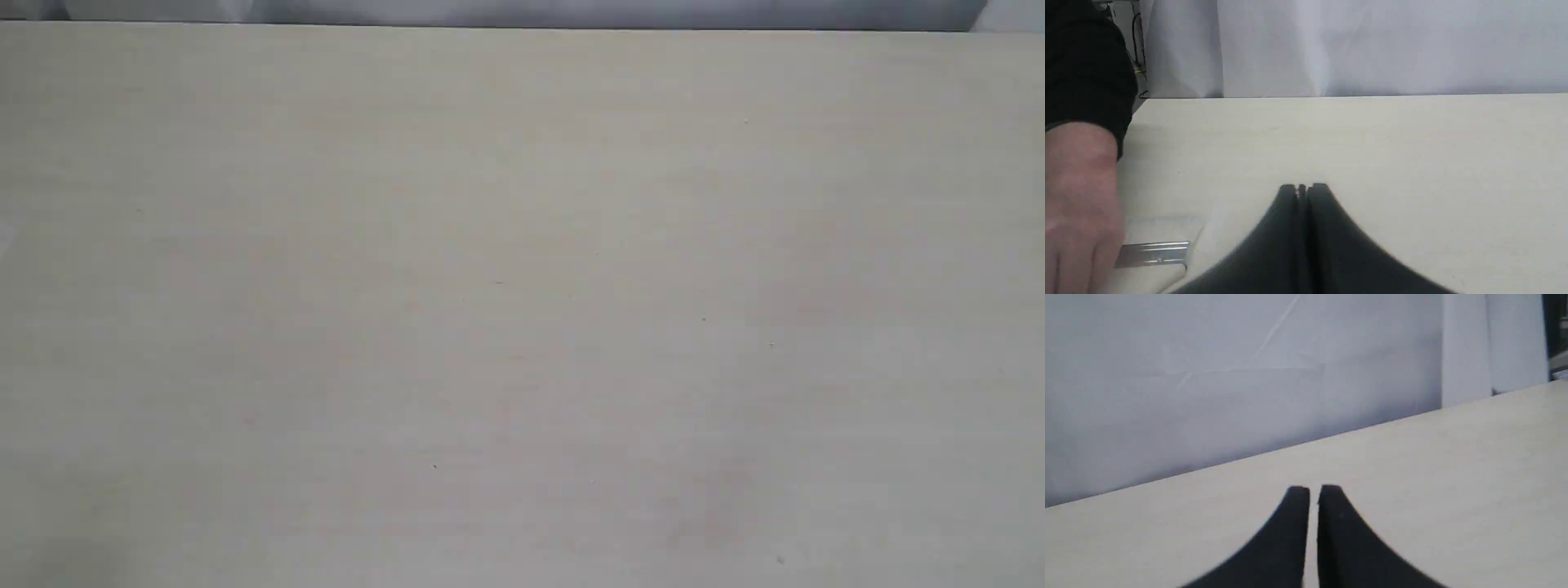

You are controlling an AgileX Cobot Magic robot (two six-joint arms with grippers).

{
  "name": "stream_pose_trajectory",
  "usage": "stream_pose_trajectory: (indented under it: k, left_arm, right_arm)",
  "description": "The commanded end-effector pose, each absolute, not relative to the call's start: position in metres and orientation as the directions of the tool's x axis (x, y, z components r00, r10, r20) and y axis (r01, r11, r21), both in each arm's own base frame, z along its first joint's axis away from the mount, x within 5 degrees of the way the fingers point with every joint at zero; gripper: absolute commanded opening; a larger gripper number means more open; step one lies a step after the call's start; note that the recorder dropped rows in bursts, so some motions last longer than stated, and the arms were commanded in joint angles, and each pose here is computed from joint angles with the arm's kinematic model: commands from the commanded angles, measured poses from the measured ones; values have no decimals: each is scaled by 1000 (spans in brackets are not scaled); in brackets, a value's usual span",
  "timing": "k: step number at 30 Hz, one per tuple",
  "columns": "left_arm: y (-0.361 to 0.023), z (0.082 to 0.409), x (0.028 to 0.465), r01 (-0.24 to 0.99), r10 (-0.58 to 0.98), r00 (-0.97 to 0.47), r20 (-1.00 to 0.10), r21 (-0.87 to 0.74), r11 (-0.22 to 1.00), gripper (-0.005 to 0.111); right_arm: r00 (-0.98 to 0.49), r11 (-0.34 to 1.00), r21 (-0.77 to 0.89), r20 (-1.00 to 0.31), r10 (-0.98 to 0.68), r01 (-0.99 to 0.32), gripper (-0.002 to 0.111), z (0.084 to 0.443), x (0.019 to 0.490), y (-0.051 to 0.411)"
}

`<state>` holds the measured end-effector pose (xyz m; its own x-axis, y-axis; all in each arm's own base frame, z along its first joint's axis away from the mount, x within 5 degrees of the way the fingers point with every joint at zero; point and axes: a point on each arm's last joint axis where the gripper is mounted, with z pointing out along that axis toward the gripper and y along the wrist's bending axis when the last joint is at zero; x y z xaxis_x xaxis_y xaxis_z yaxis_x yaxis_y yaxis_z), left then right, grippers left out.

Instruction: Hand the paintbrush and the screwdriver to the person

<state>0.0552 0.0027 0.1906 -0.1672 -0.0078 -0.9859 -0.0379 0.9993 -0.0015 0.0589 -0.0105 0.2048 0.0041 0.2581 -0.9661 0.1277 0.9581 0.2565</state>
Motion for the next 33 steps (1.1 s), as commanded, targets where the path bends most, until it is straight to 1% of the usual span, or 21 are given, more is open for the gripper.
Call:
stream_pose_trajectory:
  k: [1, 9, 13, 20, 28, 33]
  left_arm:
    - [2, 191, 55, -29, -12, -162, -987, -7, 1000, 0]
    - [2, 191, 55, -29, -10, -161, -987, -5, 1000, 0]
    - [2, 191, 55, -29, -10, -161, -987, -5, 1000, 0]
    - [2, 191, 55, -29, -10, -161, -987, -5, 1000, 0]
    - [2, 191, 55, -29, -10, -161, -987, -5, 1000, 0]
    - [2, 190, 55, -29, -12, -163, -987, -8, 1000, 0]
  right_arm:
    - [33, 974, 192, -981, 189, 120, 5, 207, 57, -10]
    - [39, 995, 90, -995, 89, 42, 5, 209, 58, -4]
    - [59, 1000, -6, -998, -5, -13, 5, 211, 58, 0]
    - [32, 997, -75, -997, -75, -8, 5, 209, 58, 0]
    - [-32, 997, -77, -997, -77, -5, 5, 203, 58, -1]
    - [-39, 996, -87, -995, -87, -7, 5, 202, 58, -1]
